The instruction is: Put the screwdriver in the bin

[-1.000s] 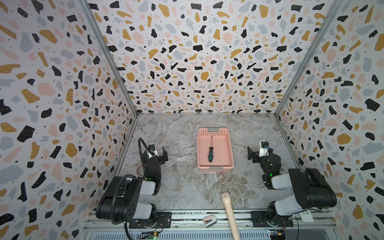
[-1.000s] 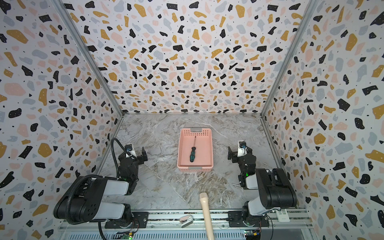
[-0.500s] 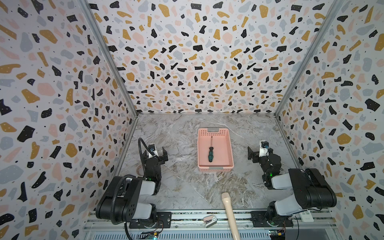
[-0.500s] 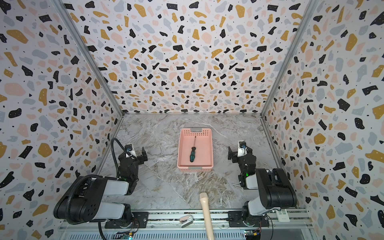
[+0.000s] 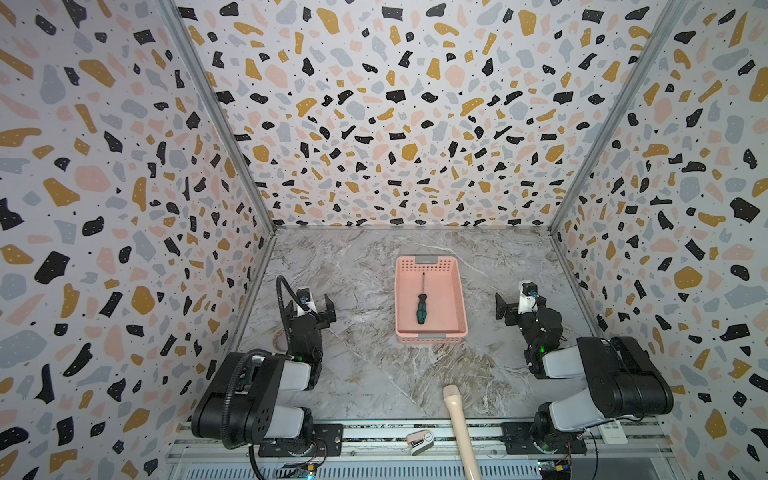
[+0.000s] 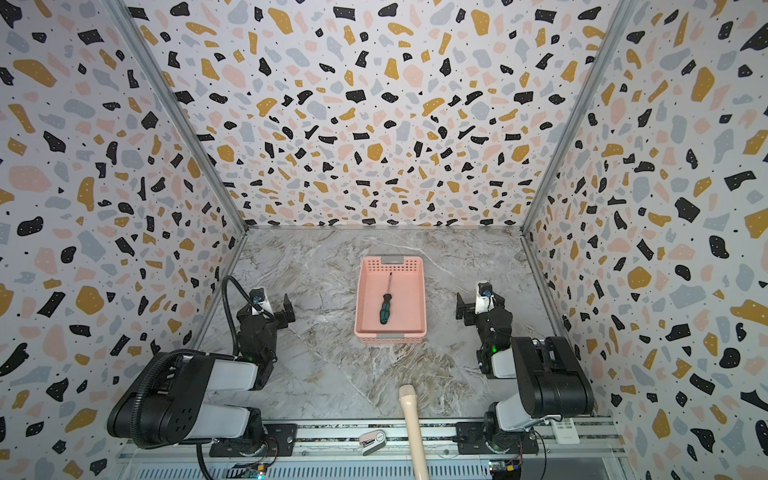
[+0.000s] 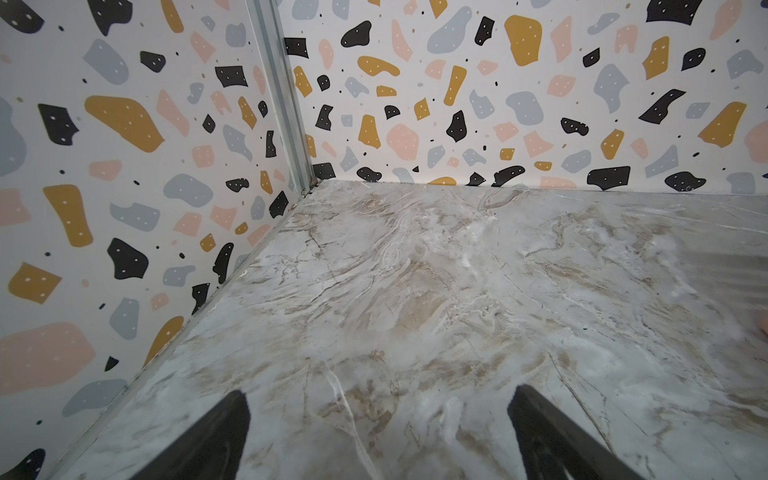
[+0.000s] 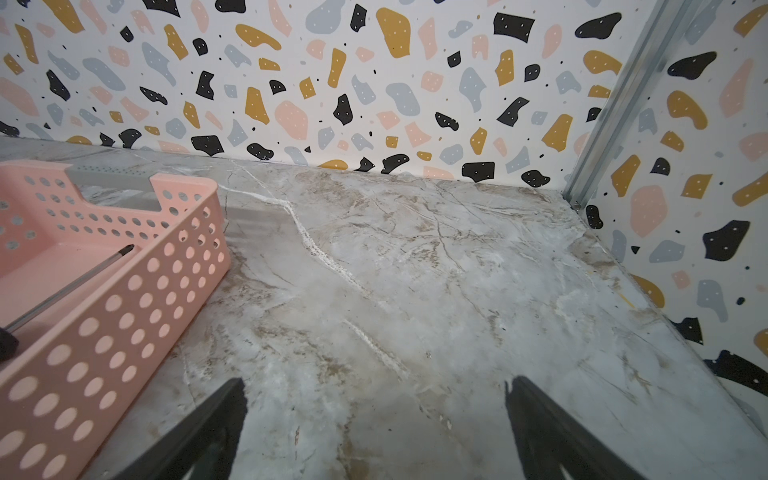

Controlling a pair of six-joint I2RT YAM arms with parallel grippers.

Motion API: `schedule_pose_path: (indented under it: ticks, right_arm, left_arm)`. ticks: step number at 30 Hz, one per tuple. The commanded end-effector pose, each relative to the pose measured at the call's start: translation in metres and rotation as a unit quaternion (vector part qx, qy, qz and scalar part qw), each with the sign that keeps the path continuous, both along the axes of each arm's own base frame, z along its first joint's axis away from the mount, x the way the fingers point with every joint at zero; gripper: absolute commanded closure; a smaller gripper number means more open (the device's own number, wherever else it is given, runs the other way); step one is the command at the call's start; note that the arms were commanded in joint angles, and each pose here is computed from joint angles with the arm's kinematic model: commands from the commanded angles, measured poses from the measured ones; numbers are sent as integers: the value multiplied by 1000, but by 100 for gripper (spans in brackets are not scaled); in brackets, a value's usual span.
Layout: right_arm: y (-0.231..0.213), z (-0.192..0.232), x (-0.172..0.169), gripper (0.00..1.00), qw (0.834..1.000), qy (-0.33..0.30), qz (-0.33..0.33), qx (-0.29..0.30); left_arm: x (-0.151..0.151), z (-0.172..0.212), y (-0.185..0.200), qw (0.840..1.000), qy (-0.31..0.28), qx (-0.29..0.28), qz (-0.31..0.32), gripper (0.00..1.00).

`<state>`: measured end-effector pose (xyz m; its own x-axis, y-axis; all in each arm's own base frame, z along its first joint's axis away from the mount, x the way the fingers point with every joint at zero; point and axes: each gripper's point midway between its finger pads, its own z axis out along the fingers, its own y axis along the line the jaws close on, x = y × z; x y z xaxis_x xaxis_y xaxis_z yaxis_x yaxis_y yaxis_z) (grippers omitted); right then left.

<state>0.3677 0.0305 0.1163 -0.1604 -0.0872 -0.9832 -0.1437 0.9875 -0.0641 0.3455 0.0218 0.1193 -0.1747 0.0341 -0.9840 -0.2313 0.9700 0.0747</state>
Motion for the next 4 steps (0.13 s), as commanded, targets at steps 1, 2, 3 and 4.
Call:
schedule_pose_path:
  ticks: [1,2,3,4]
  right_arm:
    - [0,6,2,1,1000,-10,-2,-4]
    - [0,6,2,1,1000,-10,-2,-4]
    - [0,6,2,1,1000,-10,-2,-4]
    - [0,6,2,1,1000,-10,-2,-4]
  left_arm:
    - [5,14,1,1000,-24,-5,3,0]
    - [6,14,1,1000,-24,-5,3,1]
    - [6,14,1,1000,-24,-5,3,0]
    - [6,14,1,1000,-25,-6,3,0]
